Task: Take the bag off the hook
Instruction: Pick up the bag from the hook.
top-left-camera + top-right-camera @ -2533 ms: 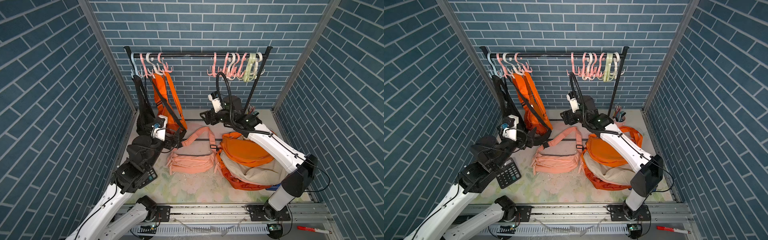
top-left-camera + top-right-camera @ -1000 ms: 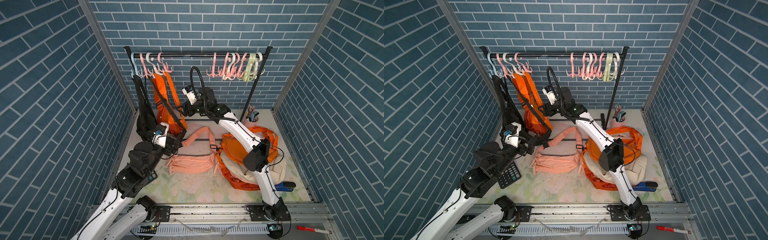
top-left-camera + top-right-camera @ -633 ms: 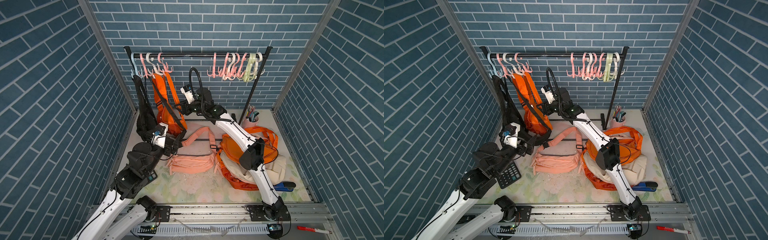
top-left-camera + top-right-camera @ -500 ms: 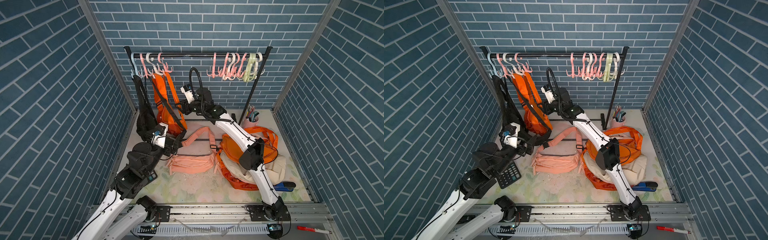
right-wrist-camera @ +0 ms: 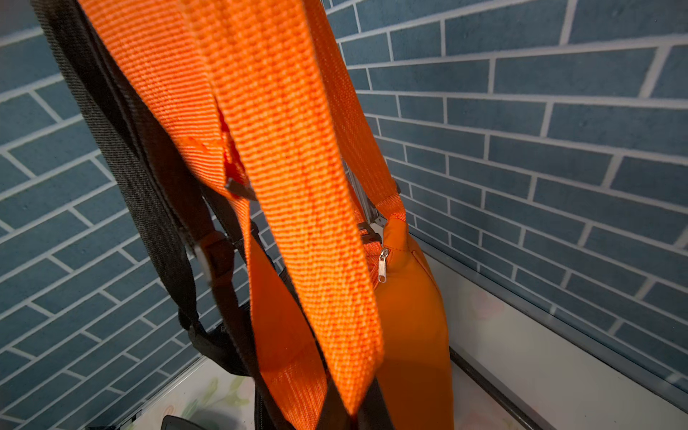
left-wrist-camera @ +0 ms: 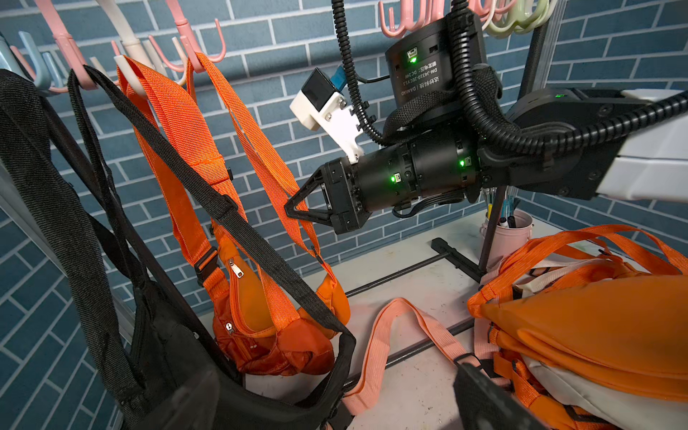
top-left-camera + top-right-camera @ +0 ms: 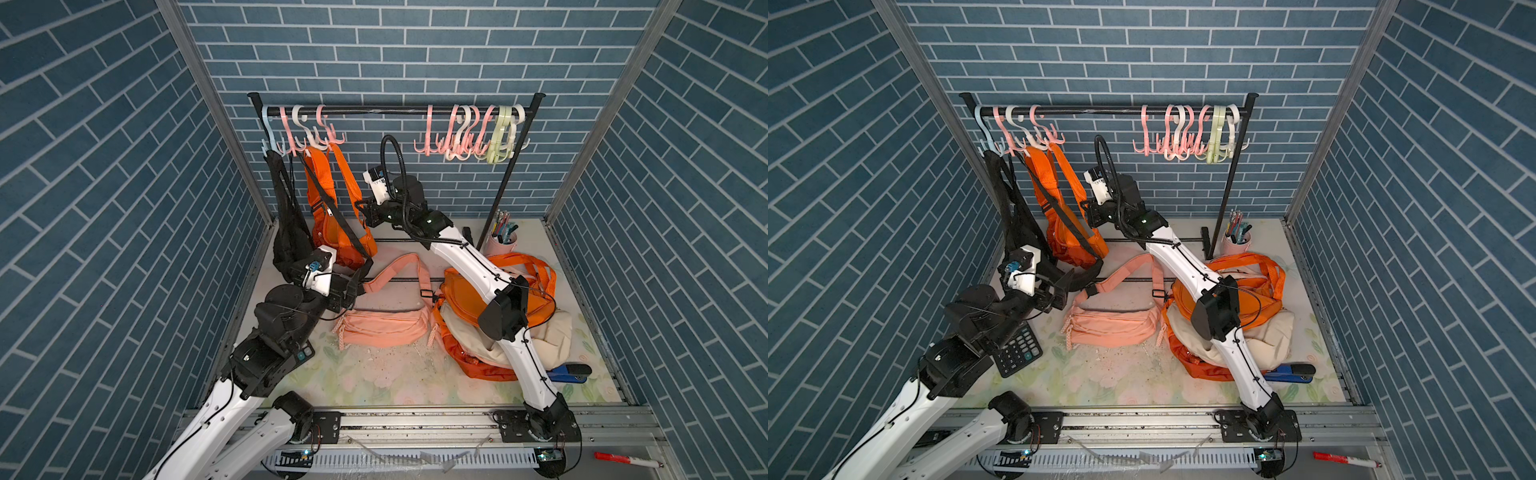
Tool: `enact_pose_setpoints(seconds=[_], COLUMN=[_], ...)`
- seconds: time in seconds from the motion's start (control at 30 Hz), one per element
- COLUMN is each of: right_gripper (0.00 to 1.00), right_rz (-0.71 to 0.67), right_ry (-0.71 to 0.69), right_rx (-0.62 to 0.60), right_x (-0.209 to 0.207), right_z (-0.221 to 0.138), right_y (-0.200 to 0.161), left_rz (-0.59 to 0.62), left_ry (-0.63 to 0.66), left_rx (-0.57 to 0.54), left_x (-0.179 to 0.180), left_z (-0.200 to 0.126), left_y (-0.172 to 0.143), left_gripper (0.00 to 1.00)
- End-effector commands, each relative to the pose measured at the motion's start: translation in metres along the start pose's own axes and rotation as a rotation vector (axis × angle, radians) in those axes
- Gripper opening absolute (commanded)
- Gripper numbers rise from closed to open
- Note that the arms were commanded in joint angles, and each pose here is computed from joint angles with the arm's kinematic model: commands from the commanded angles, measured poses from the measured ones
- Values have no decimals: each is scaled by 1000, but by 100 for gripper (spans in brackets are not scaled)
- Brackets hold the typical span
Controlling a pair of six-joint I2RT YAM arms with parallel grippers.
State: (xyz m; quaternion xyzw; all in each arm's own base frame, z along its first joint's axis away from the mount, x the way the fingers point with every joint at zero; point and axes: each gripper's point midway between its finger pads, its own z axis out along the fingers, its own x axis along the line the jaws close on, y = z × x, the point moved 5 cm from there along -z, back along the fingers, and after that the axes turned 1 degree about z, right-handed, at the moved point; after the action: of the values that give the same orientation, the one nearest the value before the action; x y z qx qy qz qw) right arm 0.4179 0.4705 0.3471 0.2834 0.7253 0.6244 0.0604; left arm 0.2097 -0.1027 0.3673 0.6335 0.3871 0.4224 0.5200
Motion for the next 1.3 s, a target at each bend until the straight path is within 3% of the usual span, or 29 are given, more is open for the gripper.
enact_pose_setpoints(seconds=[0.0,0.27,0.33,0.87,1.27], right_gripper=[0,0,0,0,0], right_rz=[-49,-75,-84,-56,-63], right_ry=[-17,-67,-80,-184,-222], right_rx=[-42,-30,-53,-65,-69], right_x=[8,6,9,-12,-16], right_z=[-18,-35,-50,-110,-158], right_y=[21,21,32,24,21], left_rz=[18,27,28,69,38], left_ry=[6,21,23,33,18], left_rx=[14,20,21,62,60], left_x=[1,2,2,0,-4], left_z=[-1,1,1,15,46], left_y=[-6,-7,-8,-16,7], left_gripper=[99,99,99,99,99])
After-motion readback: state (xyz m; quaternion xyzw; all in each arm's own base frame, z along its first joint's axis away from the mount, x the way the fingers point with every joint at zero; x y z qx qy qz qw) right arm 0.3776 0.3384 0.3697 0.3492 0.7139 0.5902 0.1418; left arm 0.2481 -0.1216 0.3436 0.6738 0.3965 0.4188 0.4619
